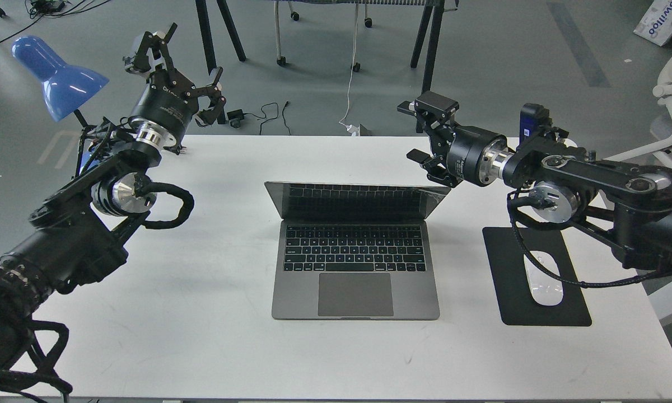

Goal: Close notebook with right arm
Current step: 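Push the screen down toward the keyboard with the right gripper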

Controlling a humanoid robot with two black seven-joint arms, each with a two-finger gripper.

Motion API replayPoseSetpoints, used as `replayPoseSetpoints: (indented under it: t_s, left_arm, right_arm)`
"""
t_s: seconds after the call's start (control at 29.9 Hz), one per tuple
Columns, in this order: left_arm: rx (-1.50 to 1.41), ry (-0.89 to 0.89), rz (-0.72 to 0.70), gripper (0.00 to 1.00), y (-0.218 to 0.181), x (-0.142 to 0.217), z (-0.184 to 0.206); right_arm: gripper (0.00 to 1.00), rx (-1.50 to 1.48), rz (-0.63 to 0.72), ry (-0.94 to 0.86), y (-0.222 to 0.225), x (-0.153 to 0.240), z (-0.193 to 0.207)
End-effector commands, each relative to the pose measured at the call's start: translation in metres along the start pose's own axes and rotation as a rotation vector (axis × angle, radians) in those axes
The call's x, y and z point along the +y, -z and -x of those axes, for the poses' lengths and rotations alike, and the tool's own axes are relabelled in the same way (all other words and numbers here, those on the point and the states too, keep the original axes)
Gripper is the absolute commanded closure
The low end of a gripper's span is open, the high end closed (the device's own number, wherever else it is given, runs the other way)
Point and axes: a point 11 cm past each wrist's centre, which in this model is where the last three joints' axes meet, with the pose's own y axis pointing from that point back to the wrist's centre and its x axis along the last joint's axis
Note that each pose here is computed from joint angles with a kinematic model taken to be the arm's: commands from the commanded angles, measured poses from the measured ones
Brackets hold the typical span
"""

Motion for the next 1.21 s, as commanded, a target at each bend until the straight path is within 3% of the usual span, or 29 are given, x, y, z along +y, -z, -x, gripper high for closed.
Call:
replayPoseSetpoints:
  t_s: [0.0, 1.17]
  left_arm:
    - [0.001, 0.0, 0.0, 0.0, 0.0, 0.0, 0.0]
    - [0.0, 0.0, -0.001, 0.0, 0.001, 0.0, 0.0]
  right_arm:
    - [0.0, -0.015, 0.013, 0.026, -0.009, 0.003, 0.009]
    - [0.0, -0.069, 0.259, 0.197, -0.104, 0.059, 0.066]
